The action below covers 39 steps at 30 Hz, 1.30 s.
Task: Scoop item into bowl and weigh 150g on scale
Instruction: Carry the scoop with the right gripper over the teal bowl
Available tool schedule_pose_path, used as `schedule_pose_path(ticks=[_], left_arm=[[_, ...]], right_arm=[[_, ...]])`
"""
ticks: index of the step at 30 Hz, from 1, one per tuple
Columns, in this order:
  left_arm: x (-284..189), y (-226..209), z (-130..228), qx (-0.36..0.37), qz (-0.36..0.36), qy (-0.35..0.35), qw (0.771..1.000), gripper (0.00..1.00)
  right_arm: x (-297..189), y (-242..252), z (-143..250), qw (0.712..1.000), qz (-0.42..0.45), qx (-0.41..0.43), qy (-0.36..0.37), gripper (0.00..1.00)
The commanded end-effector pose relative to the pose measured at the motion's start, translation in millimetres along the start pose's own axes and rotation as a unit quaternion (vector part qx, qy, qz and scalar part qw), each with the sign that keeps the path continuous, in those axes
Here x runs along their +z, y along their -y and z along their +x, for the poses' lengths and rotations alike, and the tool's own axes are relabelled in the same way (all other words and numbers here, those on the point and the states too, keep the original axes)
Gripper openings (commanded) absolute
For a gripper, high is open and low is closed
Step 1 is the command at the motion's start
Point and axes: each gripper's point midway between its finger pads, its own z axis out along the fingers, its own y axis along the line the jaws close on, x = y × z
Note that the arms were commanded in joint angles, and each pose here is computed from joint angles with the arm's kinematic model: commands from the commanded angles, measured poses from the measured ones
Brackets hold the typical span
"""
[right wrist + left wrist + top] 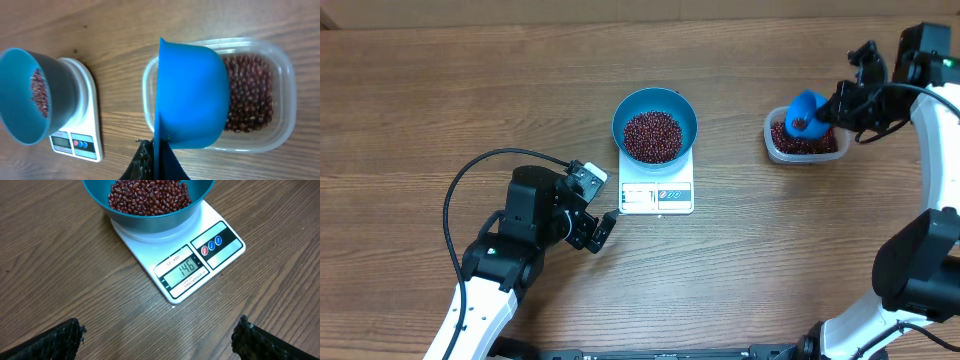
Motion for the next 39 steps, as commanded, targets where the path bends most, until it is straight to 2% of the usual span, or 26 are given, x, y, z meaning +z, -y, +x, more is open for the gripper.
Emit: schedule_pose_path(ticks=[1,14,25,32,39], left_arm=[[-1,0,0,0.0,-0.001,0.003,1.0,1.0],[-1,0,0,0.0,-0.001,0.003,1.0,1.0],[-1,0,0,-0.001,-0.001,0.003,1.0,0.99],[-1,0,0,0.0,-0.001,0.003,1.0,0.99],[-1,0,0,0.0,-0.001,0.003,1.0,1.0]], right_arm=[[-19,-25,-18,0.999,-0.017,-0.032,0.03,0.04],[0,-117,-6,0.99,-0.048,-0.135,0.002,0.04],[-8,-162,-4,0.98,0.003,-0.198,0.018,0.04],[-9,-193,1,0.972,-0.006,-0.233,0.025,0.04],[1,-208,11,0.959,0.065,-0.275,0.03,0.04]])
